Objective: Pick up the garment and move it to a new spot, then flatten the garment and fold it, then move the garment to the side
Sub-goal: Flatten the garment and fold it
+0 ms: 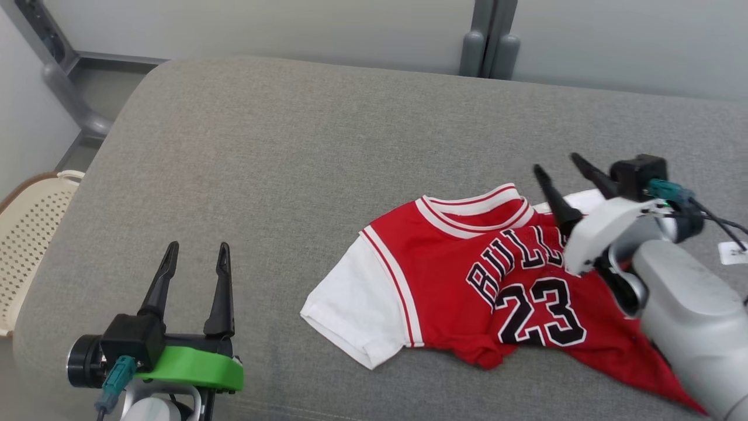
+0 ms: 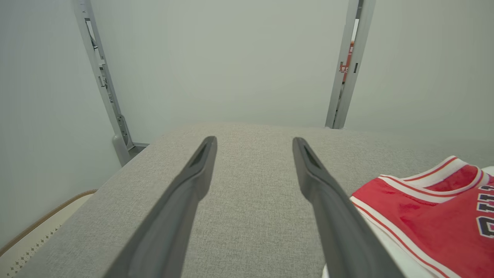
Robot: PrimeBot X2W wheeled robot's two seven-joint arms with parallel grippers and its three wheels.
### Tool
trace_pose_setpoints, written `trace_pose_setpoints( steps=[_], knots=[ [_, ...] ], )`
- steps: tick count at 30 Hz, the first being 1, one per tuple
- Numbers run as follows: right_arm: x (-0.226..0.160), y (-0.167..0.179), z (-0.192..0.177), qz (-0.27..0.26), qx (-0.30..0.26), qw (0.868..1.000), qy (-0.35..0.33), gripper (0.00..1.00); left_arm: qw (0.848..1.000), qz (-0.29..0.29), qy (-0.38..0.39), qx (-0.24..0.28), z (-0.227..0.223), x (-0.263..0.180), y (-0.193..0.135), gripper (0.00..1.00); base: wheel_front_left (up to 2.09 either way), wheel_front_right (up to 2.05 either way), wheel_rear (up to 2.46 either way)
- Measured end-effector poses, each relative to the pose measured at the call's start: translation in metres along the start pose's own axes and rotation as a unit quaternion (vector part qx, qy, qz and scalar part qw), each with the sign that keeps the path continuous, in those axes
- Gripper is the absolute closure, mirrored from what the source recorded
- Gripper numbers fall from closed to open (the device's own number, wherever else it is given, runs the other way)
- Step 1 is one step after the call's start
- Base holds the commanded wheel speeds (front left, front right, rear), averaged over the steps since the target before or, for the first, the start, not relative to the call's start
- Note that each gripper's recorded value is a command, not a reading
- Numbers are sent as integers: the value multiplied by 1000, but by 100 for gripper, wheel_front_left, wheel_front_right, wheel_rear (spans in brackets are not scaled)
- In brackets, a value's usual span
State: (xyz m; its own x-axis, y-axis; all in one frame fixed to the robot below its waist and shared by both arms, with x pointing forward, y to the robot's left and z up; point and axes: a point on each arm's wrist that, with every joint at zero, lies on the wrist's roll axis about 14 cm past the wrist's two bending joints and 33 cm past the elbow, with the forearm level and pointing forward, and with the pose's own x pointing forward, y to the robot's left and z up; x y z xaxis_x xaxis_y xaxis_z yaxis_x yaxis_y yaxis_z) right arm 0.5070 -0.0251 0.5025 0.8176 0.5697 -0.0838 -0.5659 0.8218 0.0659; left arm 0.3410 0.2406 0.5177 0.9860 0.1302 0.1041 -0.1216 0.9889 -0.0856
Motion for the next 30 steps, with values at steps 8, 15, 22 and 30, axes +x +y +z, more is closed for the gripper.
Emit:
trace_pose_setpoints(
  steps=[8,15,22,30],
  knots=[
    [-49,-98,-31,-119,-24,991,63,0,1000,-25,5,-5,-5,8,-18,0,0,0,0],
    [-47,-99,-76,-128,-2,982,138,0,1000,-25,18,-6,-14,13,-20,0,0,0,0],
    [-45,-93,-111,-130,16,971,201,0,1000,-13,25,-3,-18,12,-14,0,0,0,0],
    [-23,-84,-98,-111,13,977,180,100,1000,-6,30,-3,-21,10,-11,0,0,0,0]
  ],
)
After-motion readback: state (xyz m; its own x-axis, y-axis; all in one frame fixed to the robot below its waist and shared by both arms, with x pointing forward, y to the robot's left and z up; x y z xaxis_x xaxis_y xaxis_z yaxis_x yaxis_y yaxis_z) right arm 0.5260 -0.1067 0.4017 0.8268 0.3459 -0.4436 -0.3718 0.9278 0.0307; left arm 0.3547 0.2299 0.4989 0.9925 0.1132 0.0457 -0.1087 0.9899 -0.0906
